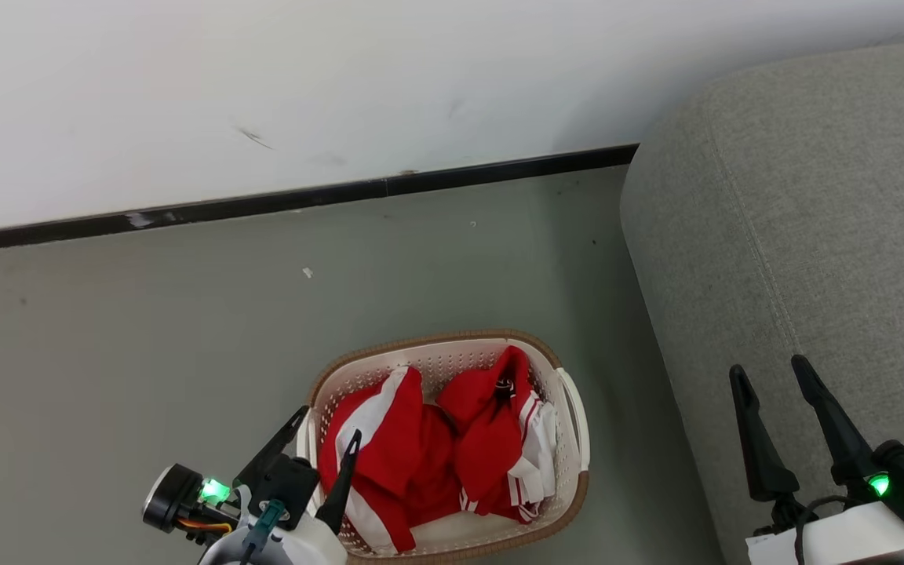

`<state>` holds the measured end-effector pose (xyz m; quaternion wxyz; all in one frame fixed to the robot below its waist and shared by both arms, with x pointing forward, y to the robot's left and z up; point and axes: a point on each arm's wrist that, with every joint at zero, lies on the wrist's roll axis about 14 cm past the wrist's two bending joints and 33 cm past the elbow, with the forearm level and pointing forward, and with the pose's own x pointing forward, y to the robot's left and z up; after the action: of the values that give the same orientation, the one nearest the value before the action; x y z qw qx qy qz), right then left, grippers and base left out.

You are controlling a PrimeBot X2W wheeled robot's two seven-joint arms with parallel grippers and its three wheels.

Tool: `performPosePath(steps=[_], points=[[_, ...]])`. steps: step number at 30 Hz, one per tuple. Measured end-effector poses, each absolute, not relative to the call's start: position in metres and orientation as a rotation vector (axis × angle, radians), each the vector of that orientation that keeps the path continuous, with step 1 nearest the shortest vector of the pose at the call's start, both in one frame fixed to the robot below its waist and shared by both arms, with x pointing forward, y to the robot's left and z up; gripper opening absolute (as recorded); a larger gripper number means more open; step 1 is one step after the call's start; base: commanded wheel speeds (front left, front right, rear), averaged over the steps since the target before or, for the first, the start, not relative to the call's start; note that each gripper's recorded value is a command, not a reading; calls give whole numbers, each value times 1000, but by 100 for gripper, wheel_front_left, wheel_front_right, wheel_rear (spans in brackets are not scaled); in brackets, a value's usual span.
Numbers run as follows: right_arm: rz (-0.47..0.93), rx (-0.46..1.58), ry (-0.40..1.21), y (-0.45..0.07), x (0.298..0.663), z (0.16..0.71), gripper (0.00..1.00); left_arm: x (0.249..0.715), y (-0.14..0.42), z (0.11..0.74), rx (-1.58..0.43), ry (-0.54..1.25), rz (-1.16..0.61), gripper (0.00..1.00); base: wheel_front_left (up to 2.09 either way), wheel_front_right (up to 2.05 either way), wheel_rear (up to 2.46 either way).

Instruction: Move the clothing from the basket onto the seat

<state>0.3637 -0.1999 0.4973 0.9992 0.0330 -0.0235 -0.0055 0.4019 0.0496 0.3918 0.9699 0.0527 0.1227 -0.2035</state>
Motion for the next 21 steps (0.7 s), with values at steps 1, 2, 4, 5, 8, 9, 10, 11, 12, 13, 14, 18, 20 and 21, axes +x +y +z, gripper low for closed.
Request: performPosePath(steps=[1, 2, 4, 5, 8, 9, 10, 11, 12, 13, 14, 18, 20, 21], points=[[-14, 64, -45, -201, 365, 497, 100, 403, 47, 387, 111, 259, -424, 100, 0, 0, 0], [-16, 64, -42, -201, 367, 495, 100, 405, 45, 383, 116, 268, -433, 100, 0, 0, 0], [-22, 65, -42, -203, 371, 494, 100, 409, 40, 375, 127, 285, -452, 100, 0, 0, 0], [-25, 67, -40, -204, 373, 493, 100, 411, 37, 372, 132, 292, -464, 100, 0, 0, 0], [-29, 62, -43, -206, 381, 493, 100, 416, 28, 360, 140, 317, -502, 100, 0, 0, 0], [-32, 60, -50, -207, 383, 495, 100, 417, 25, 355, 144, 327, -514, 100, 0, 0, 0], [-34, 57, -59, -208, 387, 497, 100, 418, 23, 351, 154, 336, -527, 100, 0, 0, 0], [-38, 60, -64, -210, 390, 498, 100, 419, 20, 347, 164, 341, -540, 100, 0, 0, 0], [-41, 59, -65, -211, 392, 497, 100, 421, 17, 343, 169, 348, -551, 100, 0, 0, 0], [-43, 57, -61, -212, 393, 496, 100, 422, 14, 339, 172, 355, -564, 100, 0, 0, 0], [-44, 57, -56, -212, 394, 493, 100, 424, 11, 336, 174, 359, -575, 100, 0, 0, 0], [-53, 55, -38, -215, 397, 487, 100, 429, 4, 324, 184, 381, -603, 100, 0, 0, 0], [-63, 55, -23, -218, 398, 482, 100, 431, 1, 315, 189, 399, -617, 100, 0, 0, 0], [-65, 53, -22, -219, 400, 481, 100, 431, -1, 310, 192, 408, -624, 100, 0, 0, 0]])
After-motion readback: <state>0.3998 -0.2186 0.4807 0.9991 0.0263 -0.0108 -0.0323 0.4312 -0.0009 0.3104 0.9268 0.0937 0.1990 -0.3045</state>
